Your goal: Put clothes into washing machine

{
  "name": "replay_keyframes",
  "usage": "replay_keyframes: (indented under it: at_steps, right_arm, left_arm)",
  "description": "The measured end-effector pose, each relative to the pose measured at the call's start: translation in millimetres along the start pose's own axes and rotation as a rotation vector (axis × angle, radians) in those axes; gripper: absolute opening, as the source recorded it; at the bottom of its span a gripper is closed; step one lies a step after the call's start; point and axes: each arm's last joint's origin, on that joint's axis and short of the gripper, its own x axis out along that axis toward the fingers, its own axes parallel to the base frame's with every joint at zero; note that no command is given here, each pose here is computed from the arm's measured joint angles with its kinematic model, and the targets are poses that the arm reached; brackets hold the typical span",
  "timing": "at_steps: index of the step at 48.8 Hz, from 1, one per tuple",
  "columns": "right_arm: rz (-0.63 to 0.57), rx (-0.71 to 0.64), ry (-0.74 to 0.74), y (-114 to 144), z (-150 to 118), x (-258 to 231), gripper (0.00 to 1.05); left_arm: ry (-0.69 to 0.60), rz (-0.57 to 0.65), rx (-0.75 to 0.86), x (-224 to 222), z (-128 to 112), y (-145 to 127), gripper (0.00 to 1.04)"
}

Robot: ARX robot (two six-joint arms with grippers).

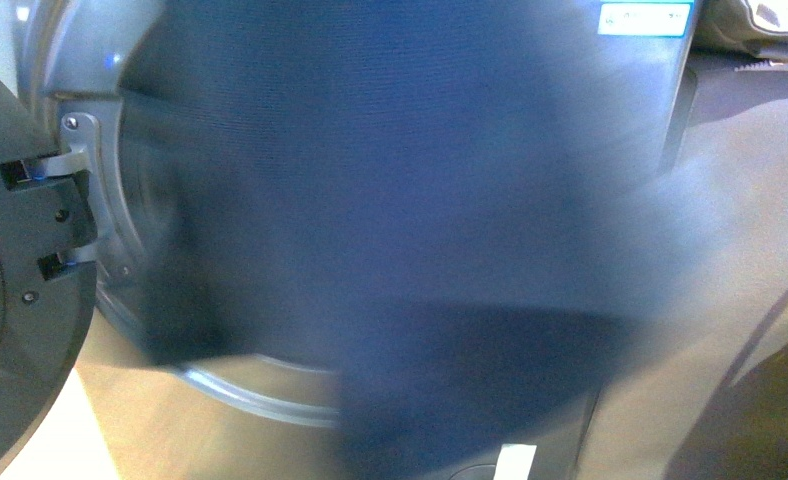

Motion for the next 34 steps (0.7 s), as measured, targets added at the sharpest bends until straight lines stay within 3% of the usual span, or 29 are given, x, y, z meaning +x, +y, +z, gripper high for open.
replay_keyframes:
  at_steps: [10, 24, 34]
  right_arm:
    - [-0.030, -0.053, 0.073, -33, -40, -19, 0.45]
    - [-0.023, -0.053, 0.066, -61, -67, -42, 0.02]
    - [-0.024, -0.053, 0.062, -76, -84, -56, 0.02]
  left_arm:
    - [0.009, 0.000, -0.002, -1, -4, -1, 0.07]
    - [0.034, 0.002, -0.009, -5, -16, -3, 0.07]
    - [0.051, 0.004, -0.019, -6, -27, -6, 0.07]
